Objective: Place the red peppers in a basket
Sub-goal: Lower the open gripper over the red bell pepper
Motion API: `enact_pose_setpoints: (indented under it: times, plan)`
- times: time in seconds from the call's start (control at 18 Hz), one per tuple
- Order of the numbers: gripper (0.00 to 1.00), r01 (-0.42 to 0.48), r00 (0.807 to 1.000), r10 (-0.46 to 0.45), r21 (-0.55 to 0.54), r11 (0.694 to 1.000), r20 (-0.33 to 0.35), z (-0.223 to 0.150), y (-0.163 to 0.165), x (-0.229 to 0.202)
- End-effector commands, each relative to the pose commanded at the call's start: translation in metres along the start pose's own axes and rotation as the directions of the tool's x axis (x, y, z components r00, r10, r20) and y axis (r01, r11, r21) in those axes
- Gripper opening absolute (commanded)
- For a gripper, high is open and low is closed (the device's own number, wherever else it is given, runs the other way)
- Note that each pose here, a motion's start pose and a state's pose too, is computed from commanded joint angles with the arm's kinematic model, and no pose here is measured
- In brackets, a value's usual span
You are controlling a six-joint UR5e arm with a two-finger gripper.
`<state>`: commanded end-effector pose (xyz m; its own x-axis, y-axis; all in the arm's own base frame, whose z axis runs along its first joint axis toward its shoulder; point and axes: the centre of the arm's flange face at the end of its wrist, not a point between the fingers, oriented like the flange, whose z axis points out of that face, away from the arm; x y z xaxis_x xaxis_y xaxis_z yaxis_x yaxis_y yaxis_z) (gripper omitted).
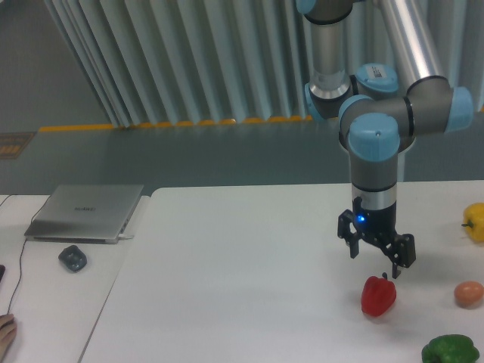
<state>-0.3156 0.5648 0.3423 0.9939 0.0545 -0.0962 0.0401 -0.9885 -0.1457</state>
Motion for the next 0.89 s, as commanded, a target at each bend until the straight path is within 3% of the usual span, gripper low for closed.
enact_pose_setpoints:
  times: [0.89]
  plan:
    - [1.00,-0.033,0.999,0.033,-0.097,0.995,-0.006,0.058,-0.009,0.012]
